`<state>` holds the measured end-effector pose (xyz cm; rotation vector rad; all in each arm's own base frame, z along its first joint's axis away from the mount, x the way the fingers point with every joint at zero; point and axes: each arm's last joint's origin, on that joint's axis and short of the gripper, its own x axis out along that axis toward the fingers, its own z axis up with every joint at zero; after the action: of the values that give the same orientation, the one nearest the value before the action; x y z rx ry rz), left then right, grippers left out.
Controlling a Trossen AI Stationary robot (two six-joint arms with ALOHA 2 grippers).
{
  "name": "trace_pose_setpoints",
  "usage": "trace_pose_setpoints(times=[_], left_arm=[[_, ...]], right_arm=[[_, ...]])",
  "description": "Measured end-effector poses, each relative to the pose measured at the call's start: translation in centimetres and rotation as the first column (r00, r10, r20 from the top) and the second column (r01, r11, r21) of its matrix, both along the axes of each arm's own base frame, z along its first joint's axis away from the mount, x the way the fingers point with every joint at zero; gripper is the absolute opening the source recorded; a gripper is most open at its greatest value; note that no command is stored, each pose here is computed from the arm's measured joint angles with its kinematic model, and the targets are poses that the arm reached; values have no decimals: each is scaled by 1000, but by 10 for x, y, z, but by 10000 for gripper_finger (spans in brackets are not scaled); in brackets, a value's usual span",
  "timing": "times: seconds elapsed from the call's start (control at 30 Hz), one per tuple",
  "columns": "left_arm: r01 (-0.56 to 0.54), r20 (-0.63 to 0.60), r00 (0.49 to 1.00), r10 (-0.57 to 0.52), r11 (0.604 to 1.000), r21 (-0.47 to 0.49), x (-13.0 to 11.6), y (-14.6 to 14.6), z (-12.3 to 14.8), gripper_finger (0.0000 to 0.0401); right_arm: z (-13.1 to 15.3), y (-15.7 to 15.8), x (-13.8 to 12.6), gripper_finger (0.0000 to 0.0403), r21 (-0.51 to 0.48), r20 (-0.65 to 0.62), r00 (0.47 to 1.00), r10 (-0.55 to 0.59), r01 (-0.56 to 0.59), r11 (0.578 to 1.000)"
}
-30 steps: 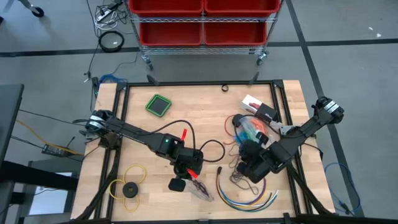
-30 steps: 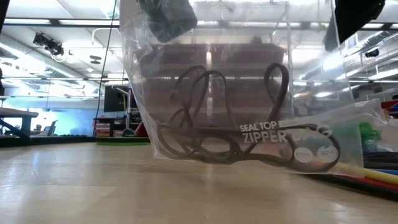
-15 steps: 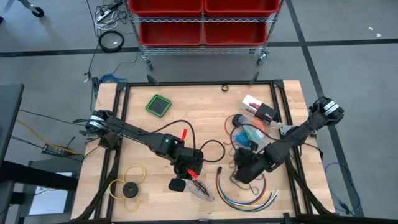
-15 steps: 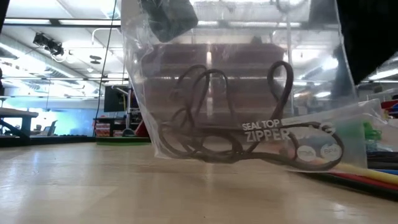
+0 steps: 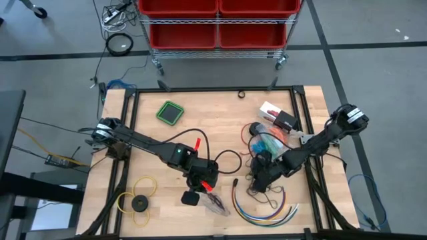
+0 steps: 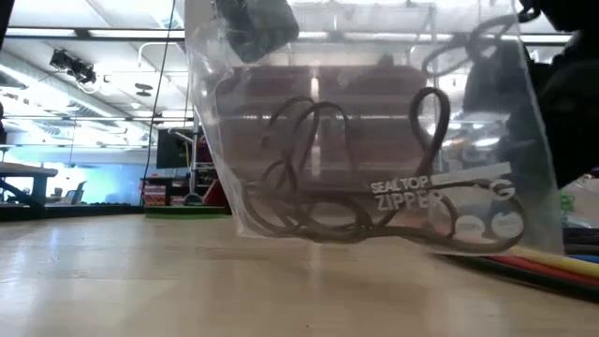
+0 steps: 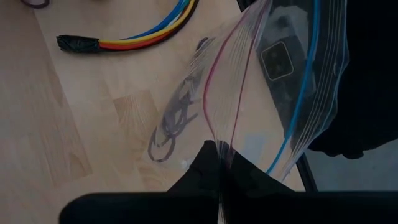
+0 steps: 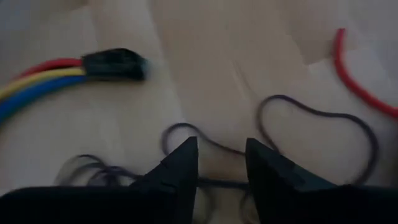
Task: Sort rubber bands
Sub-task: Put the black rubber band into the transparent zip bag
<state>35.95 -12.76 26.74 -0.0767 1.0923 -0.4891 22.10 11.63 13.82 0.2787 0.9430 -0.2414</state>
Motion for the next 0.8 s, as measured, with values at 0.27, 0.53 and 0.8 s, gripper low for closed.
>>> trace_pose_setpoints(times=[0.27,0.53,0.8], left_arm=[[1,17,1000,-1,1000,-5,1,0,1,1],[2,18,1000,-2,1000,-3,1,0,1,1],[2,18,1000,-2,1000,-3,1,0,1,1]], right_arm=[[-17,-6,-8,123,-53,-15,1000,3,-4,999],[-38,-6,-1,104,-49,-47,996,-77,75,996],[-26,-4,1,4,-51,-28,997,-66,65,997]])
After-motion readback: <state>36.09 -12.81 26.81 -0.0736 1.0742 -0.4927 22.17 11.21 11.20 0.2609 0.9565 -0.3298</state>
